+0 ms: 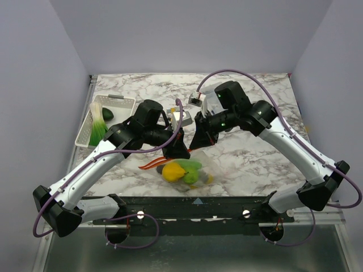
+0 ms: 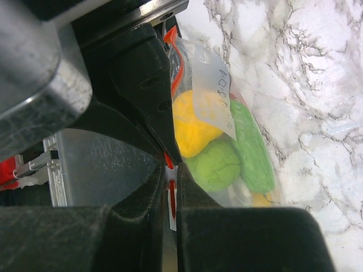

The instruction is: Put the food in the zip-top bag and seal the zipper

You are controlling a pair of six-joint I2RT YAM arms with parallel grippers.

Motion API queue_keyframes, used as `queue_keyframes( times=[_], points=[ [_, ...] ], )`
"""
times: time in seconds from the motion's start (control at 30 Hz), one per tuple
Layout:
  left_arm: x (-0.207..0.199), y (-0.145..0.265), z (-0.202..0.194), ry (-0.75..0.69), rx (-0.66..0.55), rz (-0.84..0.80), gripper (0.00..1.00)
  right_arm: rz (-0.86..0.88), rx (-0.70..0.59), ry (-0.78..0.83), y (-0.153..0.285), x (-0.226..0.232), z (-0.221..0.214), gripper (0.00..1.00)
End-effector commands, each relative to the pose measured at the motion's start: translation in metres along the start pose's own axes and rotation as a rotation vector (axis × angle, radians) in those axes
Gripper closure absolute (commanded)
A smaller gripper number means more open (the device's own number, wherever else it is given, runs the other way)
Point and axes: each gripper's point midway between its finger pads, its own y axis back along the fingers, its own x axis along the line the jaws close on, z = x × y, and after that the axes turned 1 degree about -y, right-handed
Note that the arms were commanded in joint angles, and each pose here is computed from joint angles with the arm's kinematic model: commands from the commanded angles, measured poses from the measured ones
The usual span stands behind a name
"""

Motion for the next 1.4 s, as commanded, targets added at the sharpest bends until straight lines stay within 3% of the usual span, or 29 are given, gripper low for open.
queue_keyframes(
  times=[0.0, 0.43, 0.6, 0.77, 1.13, 1.37],
  points=[
    [-0.010, 0.002, 0.016, -0.066, -0.050, -0.055, 1.00, 0.066, 0.019, 0.009, -0.008, 0.011, 0.002, 0.91],
    [-0.012, 0.006, 0.017, -0.075, -0.070, -0.055, 1.00, 0.156, 0.007, -0.010, -0.030, 0.024, -0.004, 0.89],
    [-0.009, 0.005, 0.014, -0.071, -0.064, -0.043, 1.00, 0.091, -0.061, 0.002, -0.020, 0.017, -0.004, 0.73],
    [-0.008, 0.005, 0.013, -0.068, -0.061, -0.036, 1.00, 0.068, -0.182, -0.050, 0.020, -0.007, 0.003, 0.58],
    [-0.007, 0.004, 0.013, -0.062, -0.058, -0.037, 1.00, 0.219, -0.233, 0.017, 0.032, 0.019, -0.016, 0.57],
    [-0.006, 0.003, 0.012, -0.057, -0.054, -0.039, 1.00, 0.265, -0.253, 0.010, 0.026, 0.019, -0.010, 0.65]
  ],
)
